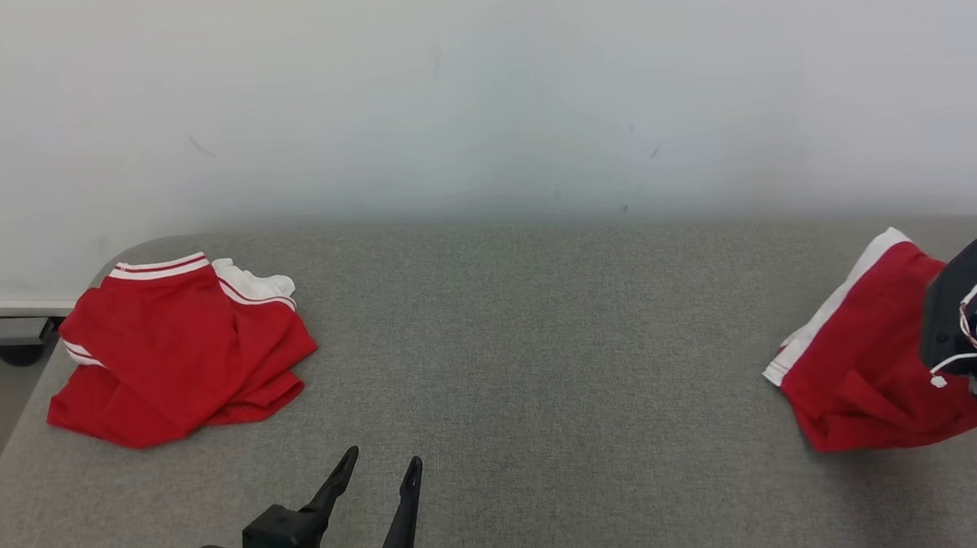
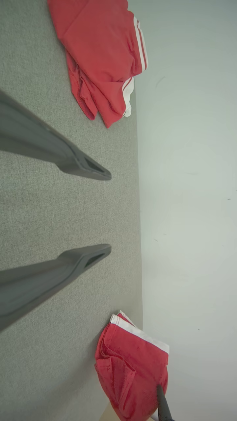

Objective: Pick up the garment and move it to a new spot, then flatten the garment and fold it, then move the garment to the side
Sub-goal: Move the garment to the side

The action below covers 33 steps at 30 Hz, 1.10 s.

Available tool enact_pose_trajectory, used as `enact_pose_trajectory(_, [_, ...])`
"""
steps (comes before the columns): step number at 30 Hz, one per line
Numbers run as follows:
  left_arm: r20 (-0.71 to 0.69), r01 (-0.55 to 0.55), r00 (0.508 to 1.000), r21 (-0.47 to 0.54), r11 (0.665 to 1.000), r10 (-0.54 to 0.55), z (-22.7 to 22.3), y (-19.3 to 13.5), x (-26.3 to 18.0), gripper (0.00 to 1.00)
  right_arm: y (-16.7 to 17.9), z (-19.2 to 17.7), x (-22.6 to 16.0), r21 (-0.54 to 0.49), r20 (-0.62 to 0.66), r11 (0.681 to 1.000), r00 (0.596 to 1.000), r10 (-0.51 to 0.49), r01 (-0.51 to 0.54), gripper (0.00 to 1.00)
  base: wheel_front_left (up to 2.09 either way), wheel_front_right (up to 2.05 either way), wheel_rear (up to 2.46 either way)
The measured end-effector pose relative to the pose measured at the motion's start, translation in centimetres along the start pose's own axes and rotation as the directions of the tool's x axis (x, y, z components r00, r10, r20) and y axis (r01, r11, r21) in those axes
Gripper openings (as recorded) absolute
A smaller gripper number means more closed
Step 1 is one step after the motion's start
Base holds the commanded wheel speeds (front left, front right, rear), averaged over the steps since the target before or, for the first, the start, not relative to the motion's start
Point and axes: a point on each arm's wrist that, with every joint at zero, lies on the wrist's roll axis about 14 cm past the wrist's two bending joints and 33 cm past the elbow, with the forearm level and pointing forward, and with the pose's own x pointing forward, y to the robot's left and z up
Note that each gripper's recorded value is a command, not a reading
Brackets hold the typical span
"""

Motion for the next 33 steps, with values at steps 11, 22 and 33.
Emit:
enact_pose_trajectory(11, [-0.011,-0.004,1.000,0.006,1.000,0.004,-0.3,0.5,-0.3,1.00,-0.8,0.0,0.6,-0.011,-0.016,1.000,1.000,-0.018,0.018,0.00,0.00,0.00,0.00])
enact_pose_trajectory(22, [-0.020,-0.002,1.000,0.012,1.000,0.003,-0.4,0.7,-0.4,1.00,-4.5,-1.6,1.1,-0.104,-0.062,0.989,0.992,-0.110,0.104,0.00,0.00,0.00,0.00])
enact_pose_trajectory(33, [-0.068,-0.005,0.998,0.044,0.999,0.008,-1.4,1.5,-0.3,1.00,-8.5,-1.7,2.4,-0.183,-0.032,0.962,0.976,-0.214,0.204,0.02,0.00,0.00,0.00])
